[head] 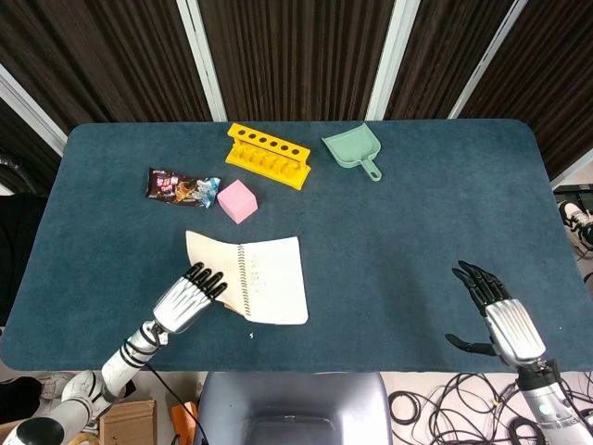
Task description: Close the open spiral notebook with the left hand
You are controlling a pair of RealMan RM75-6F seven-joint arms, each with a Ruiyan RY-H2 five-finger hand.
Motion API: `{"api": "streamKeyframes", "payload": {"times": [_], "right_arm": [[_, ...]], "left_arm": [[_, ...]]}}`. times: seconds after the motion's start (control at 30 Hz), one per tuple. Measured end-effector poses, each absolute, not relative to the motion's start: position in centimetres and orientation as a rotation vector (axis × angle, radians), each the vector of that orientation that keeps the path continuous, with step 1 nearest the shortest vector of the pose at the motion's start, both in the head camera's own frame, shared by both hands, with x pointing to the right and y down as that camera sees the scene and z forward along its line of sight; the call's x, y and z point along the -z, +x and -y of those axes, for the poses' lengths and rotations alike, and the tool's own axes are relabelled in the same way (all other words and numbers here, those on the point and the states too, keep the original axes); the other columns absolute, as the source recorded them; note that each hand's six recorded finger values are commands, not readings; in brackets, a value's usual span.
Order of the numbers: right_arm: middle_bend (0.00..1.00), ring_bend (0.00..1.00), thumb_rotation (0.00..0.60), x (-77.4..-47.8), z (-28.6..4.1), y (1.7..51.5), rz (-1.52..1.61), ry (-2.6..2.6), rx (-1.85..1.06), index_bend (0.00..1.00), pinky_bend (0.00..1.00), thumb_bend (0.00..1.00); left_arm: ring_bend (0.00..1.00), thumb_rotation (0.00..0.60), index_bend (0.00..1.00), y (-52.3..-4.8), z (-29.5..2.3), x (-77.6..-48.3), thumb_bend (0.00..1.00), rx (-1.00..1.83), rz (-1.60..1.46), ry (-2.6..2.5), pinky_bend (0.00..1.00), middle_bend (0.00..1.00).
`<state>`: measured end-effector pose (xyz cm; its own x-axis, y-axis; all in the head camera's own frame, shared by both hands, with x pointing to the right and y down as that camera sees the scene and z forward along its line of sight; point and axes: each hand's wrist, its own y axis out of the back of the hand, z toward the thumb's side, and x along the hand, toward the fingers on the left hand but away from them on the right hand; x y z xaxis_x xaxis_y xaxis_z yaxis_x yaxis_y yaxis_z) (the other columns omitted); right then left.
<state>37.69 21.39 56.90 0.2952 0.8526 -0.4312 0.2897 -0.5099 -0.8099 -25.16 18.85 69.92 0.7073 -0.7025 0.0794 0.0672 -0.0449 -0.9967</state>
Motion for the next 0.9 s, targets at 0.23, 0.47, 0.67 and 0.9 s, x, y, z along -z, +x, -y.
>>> {"api": "streamKeyframes", "payload": {"times": [0.23,0.47,0.67,0.9], "right_arm": [[0.02,0.03,0.600,-56.8,-21.3,37.8,1.026,-1.954,-1.192,0.08,0.13,0.00],[0.02,0.04,0.600,-56.7,-21.3,37.7,1.027,-1.953,-1.186,0.08,0.13,0.00],[0.02,0.04,0.600,-56.7,-21.3,37.7,1.029,-1.953,-1.184,0.08,0.13,0.00],[0.02,0.04,0.600,-56.7,-21.3,37.8,1.030,-1.954,-1.183,0.08,0.13,0.00]], "left_arm": [[0.22,0.600,0.11,-20.6,-18.5,-70.0,0.32,0.581,-0.544,-1.517,0.33,0.17],[0.20,0.600,0.07,-17.5,-18.2,-70.5,0.29,0.569,-0.587,-1.600,0.31,0.14],[0.20,0.600,0.05,-15.1,-18.5,-71.9,0.28,0.622,-0.613,-1.734,0.31,0.13],[0.19,0.600,0.05,-13.1,-18.8,-72.1,0.28,0.637,-0.679,-1.818,0.31,0.12]]}}
